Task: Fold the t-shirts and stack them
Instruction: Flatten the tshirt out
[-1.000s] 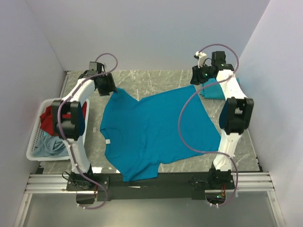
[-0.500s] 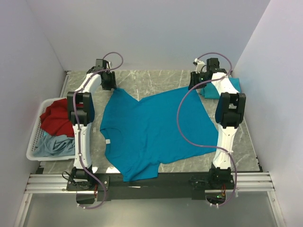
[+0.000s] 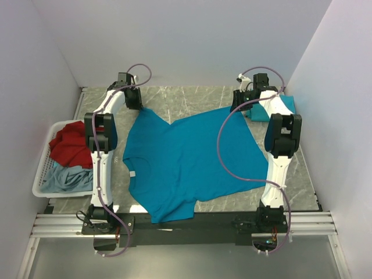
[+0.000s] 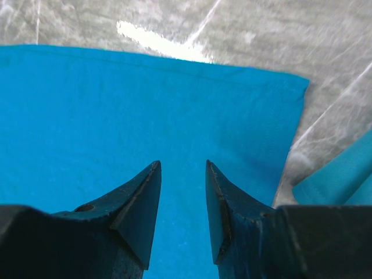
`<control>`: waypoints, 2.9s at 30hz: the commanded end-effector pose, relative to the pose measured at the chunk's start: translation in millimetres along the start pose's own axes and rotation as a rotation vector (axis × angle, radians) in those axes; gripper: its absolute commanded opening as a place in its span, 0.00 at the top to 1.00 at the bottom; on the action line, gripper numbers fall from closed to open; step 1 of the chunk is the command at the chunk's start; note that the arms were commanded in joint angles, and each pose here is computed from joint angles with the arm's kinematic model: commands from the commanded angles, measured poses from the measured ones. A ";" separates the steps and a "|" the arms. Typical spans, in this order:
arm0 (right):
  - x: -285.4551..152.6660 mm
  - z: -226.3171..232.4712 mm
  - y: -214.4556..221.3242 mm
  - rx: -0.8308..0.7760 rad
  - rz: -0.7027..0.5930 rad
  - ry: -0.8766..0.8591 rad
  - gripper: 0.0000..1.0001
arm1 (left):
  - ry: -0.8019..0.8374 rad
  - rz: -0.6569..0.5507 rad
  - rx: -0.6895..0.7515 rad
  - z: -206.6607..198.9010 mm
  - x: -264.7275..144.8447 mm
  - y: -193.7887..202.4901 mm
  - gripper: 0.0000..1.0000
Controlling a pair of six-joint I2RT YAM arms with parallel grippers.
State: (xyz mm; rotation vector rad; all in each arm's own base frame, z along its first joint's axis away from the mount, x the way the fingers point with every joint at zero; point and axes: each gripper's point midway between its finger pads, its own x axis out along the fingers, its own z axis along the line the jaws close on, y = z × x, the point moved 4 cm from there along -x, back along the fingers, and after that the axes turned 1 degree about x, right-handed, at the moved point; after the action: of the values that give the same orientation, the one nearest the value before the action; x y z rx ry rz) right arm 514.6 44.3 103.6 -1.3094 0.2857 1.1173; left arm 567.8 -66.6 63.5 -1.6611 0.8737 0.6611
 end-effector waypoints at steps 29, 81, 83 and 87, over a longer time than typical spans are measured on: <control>6.6 -57.3 -63.7 -0.089 -0.051 0.384 0.57 | 0.065 -0.204 -0.007 -18.4 -75.4 -44.6 1.00; 57.8 -59.4 -22.8 -0.540 0.229 0.404 0.91 | 0.067 -0.145 -0.017 -11.1 -65.8 -30.1 1.00; 55.8 -57.6 -25.1 -0.529 0.209 0.408 1.00 | 0.063 -0.153 -0.014 -11.6 -69.3 -33.3 1.00; 33.8 -41.7 -55.8 -0.530 0.079 0.430 1.00 | 0.044 -0.205 -0.004 -12.5 -86.5 -46.4 1.00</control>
State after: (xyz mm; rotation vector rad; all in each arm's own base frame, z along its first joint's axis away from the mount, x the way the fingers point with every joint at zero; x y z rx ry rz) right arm 585.6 24.4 60.7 -2.0221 0.4437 1.1202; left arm 555.0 -62.0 121.1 -1.7570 0.8050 0.5492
